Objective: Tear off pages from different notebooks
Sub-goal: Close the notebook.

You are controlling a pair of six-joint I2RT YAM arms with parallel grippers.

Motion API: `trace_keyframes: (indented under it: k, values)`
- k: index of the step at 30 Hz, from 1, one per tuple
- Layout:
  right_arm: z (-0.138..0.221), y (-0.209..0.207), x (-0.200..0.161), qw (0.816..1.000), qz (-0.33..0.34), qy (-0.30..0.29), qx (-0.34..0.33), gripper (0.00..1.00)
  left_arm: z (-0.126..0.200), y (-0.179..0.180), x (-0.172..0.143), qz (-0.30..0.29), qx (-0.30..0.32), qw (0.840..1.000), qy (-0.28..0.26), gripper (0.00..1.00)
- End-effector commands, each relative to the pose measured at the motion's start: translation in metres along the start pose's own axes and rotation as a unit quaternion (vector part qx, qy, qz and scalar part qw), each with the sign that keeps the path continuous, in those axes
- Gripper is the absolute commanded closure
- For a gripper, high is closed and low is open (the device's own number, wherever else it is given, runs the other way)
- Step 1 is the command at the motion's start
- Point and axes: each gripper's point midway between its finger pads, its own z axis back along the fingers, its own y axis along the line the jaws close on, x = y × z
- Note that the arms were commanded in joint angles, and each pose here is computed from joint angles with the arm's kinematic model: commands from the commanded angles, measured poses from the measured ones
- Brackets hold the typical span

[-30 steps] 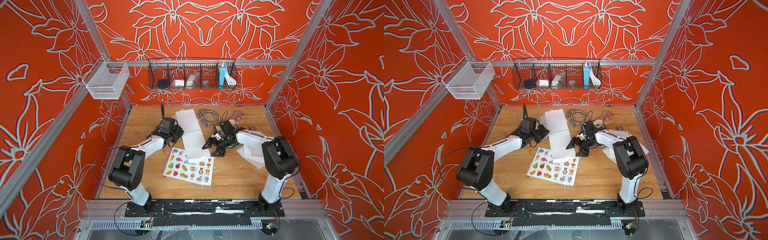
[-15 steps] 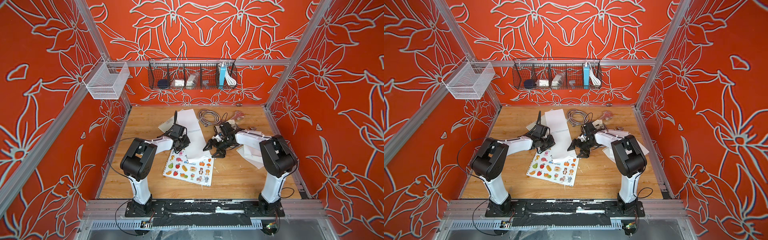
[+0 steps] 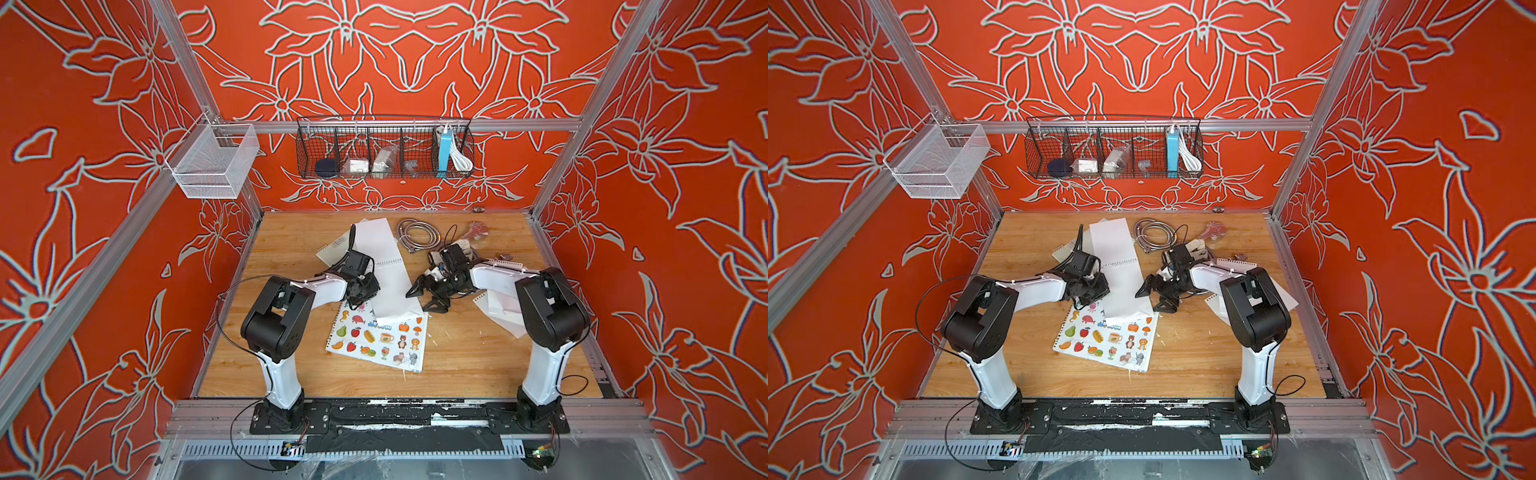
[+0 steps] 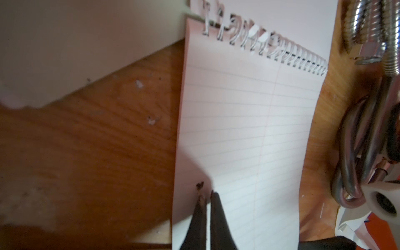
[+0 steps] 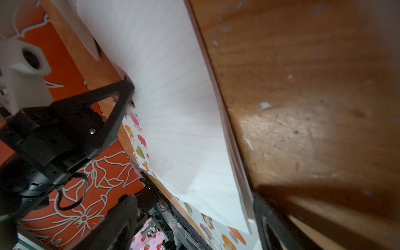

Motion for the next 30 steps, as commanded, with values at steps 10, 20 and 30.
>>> trace_keyframes:
  k: [10, 20, 30]
  values:
    - [-0.011, 0.036, 0.015, 0.993, 0.026, -0.027, 0.108, 0.14, -0.032, 0.028, -0.062, -0.001, 0.052, 0.994, 0.093, 0.98]
    - [-0.005, 0.066, 0.016, 0.984, 0.063, -0.038, 0.159, 0.32, -0.036, 0.027, -0.066, -0.006, 0.051, 0.994, 0.101, 0.99]
    - [0.000, 0.018, 0.000, 0.996, 0.091, -0.015, 0.000, 0.86, -0.008, -0.004, -0.049, -0.053, 0.014, 0.996, 0.074, 0.99]
